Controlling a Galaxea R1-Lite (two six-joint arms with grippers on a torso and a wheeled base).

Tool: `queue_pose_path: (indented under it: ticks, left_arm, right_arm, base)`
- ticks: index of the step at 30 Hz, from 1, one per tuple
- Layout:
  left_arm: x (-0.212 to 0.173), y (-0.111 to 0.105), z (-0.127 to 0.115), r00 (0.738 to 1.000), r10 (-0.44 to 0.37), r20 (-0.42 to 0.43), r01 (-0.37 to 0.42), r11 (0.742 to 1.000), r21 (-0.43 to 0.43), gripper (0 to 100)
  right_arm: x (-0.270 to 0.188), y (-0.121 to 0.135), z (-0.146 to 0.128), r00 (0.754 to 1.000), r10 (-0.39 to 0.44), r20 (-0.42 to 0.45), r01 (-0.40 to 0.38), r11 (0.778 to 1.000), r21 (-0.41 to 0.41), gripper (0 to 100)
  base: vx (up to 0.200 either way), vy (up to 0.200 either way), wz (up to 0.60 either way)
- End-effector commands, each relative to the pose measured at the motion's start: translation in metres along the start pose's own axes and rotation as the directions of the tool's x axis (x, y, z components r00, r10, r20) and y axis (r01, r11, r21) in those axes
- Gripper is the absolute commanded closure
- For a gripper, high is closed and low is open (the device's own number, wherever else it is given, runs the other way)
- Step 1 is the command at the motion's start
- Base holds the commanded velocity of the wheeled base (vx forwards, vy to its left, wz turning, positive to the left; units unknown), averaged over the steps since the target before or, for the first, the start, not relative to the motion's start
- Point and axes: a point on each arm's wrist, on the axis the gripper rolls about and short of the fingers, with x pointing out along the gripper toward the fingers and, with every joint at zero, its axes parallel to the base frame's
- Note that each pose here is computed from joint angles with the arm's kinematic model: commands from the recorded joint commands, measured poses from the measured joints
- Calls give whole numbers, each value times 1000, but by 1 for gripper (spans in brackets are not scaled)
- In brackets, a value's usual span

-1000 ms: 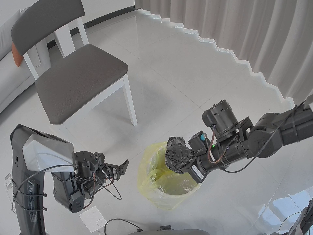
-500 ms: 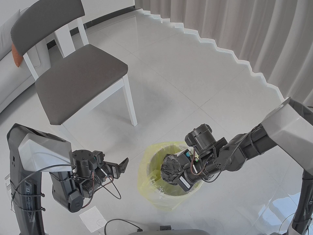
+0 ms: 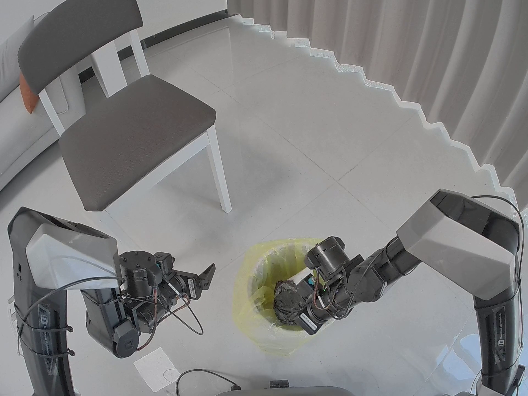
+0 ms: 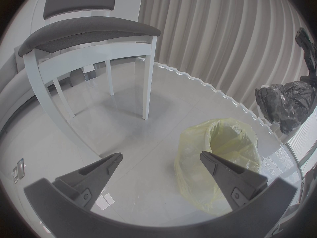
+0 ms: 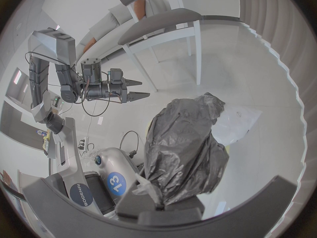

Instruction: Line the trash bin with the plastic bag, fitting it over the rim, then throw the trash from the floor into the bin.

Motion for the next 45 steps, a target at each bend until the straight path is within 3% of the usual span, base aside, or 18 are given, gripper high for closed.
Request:
queue_pose_path:
  ticks: [1,9,15,16,32,38,45]
  left_arm:
    - [1,1,2,1000,3,19,-3,1000,-3,0]
    - [1,4,1,1000,13,14,-12,1000,-6,0]
    - [1,3,1,1000,17,17,-17,1000,-12,0]
    - [1,3,1,1000,18,17,-18,1000,-18,0]
    - [-1,3,-2,1000,25,1,-25,999,-24,0]
    - [-1,-5,-4,1000,3,-2,-3,1000,-17,0]
    - [1,-17,-9,1000,-16,-12,16,1000,0,0]
  right_arm:
    - [4,3,-9,1000,7,-29,-8,1000,-9,100]
    - [-8,-8,12,999,-16,50,16,1000,-8,100]
    - [11,-18,15,999,-20,46,20,1000,1,100]
    - [12,-18,15,999,-20,45,20,1000,1,0]
    - [2,-16,15,998,-31,55,31,1000,-1,0]
    - [-42,-39,18,988,-81,130,73,995,62,0]
    - [-81,-93,13,962,-189,198,149,968,203,0]
  base:
    - [0,0,0]
    - [0,0,0]
    - [0,0,0]
    - [0,0,0]
    - [0,0,0]
    - [0,0,0]
    - [0,0,0]
